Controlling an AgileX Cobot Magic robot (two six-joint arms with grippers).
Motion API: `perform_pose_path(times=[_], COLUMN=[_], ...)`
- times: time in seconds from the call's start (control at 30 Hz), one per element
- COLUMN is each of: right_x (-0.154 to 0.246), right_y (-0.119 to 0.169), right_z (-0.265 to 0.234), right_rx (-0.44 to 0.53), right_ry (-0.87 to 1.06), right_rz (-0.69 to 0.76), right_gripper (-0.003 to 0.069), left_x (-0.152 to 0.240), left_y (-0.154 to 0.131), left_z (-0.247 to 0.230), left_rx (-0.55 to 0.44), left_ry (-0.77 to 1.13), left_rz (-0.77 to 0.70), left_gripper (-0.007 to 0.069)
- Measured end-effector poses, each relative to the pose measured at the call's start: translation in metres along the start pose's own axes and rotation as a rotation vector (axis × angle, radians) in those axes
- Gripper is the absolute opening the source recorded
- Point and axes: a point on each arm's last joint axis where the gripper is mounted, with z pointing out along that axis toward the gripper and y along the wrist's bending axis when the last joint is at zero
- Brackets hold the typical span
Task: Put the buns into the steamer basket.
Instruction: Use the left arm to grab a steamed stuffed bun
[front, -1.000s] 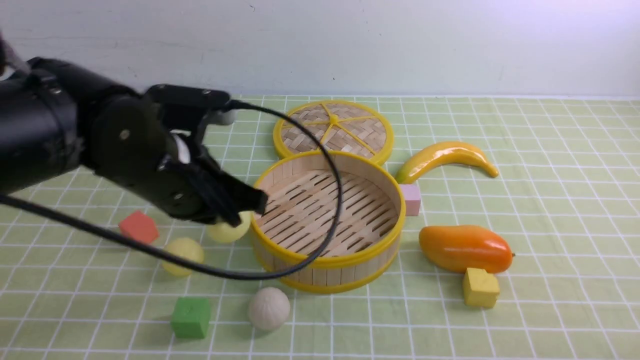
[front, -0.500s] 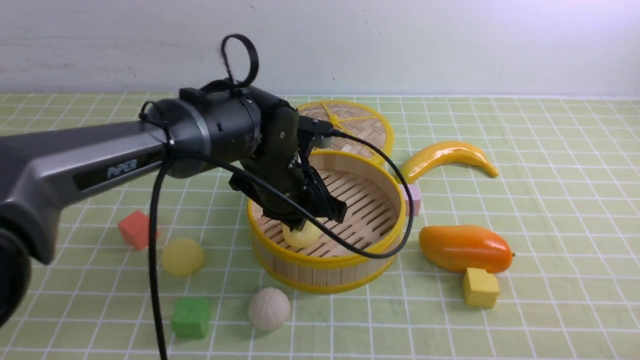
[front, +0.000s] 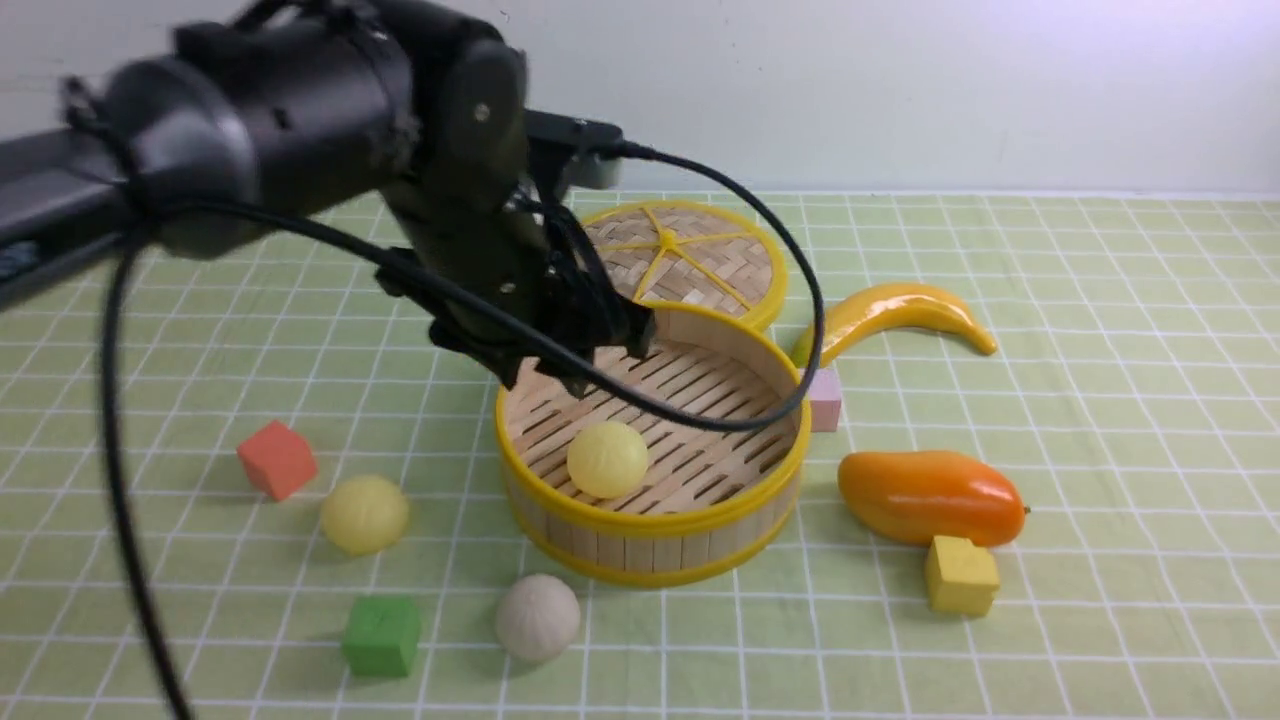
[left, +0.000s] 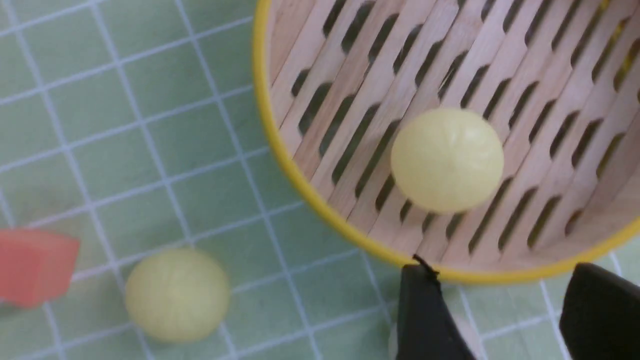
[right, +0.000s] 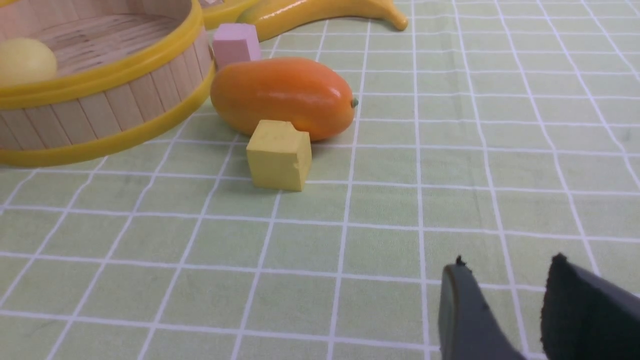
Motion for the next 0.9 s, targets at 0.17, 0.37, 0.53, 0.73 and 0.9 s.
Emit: perform_pose_path(times=[0.17, 0.37, 0.53, 0.73, 0.9], right_x=[0.000, 0.000, 0.000, 0.000, 0.000], right_y=[0.000, 0.000, 0.000, 0.000, 0.000], right_z=[0.000, 0.000, 0.000, 0.000, 0.000], right_rx=[0.000, 0.000, 0.000, 0.000, 0.000], right_ry=[0.000, 0.000, 0.000, 0.000, 0.000], right_rz=[0.000, 0.000, 0.000, 0.000, 0.000], right_gripper=[0.0239, 0.0239, 0.0239, 0.0239, 0.0239], left_x=[0.044, 0.067, 0.061, 0.058, 0.056], left_y=[0.035, 0.085, 0.089, 0.094, 0.094], left_z=[0.009, 0.043, 0.063, 0.081, 0.088], left_rx=[-0.046, -0.099, -0.105, -0.147, -0.143], left_ry=[0.060, 0.070, 0.028, 0.001, -0.028], left_rz=[-0.107, -0.239, -0.195, -0.133, -0.134], left_gripper=[0.0234, 0.0141, 0.0191, 0.0242, 0.0246])
